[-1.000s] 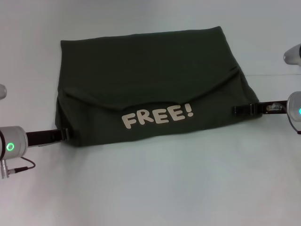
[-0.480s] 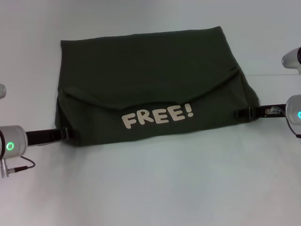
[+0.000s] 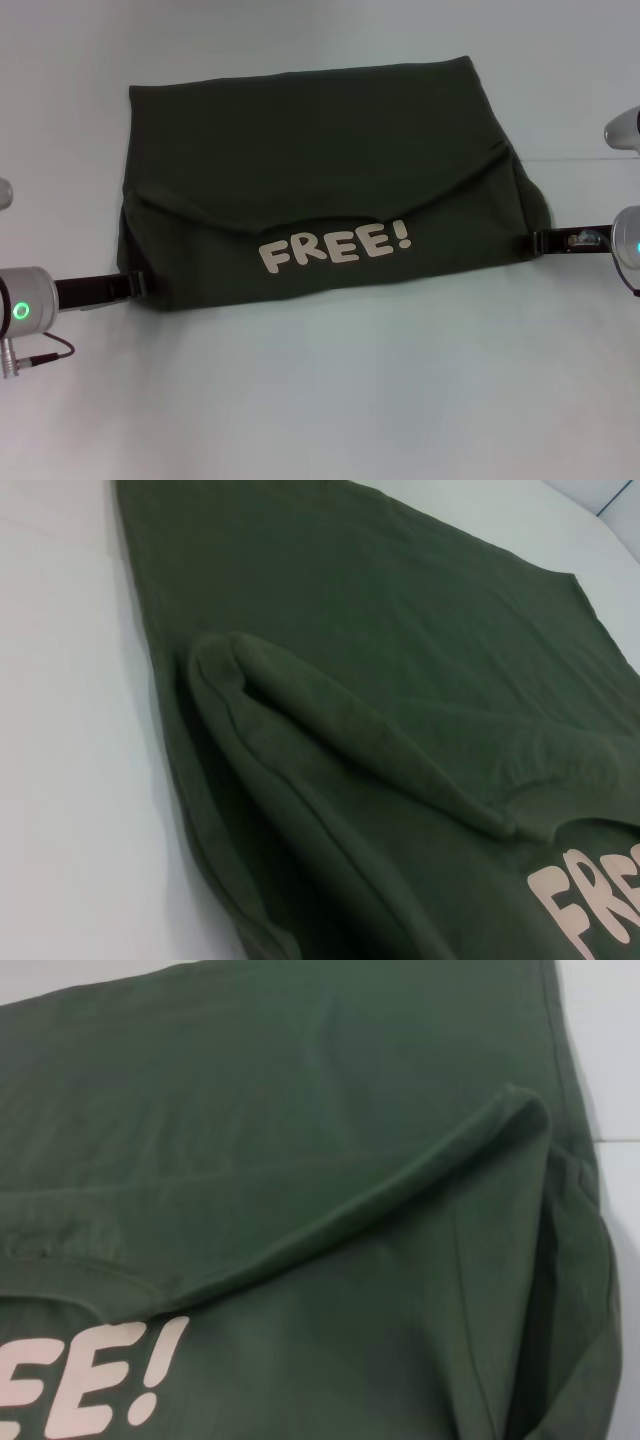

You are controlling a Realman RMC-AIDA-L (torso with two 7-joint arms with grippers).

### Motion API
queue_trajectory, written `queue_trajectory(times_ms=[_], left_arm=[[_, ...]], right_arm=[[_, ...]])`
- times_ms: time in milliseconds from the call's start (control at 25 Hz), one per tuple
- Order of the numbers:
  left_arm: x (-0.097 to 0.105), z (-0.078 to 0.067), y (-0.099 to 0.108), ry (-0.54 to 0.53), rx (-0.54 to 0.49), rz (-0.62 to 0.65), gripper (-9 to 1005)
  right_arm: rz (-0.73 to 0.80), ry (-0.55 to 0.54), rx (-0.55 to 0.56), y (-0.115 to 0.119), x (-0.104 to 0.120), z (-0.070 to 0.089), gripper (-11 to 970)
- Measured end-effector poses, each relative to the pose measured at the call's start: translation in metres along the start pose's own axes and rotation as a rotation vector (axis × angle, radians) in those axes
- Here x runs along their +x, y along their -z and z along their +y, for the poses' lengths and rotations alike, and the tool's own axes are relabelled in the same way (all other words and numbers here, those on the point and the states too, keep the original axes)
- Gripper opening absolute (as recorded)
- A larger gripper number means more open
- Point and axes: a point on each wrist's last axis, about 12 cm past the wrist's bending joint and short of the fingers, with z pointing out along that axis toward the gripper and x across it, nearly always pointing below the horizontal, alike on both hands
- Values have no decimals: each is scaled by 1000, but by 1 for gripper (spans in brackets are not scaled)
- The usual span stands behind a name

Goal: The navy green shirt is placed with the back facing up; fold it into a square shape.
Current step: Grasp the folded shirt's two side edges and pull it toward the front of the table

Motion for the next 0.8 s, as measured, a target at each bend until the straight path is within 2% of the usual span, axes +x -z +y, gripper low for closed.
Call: queue_trajectory(times_ms=[440, 680, 800], left_arm=[[0, 0, 0, 0, 0, -1, 34], [-2, -1, 0, -4, 1, -3, 34], [-3, -1, 0, -5, 5, -3, 33]], right_arm=[[26, 38, 8, 0, 4, -1, 214], [25, 37, 13, 1, 6, -4, 53], [26, 34, 10, 2, 7, -5, 36]])
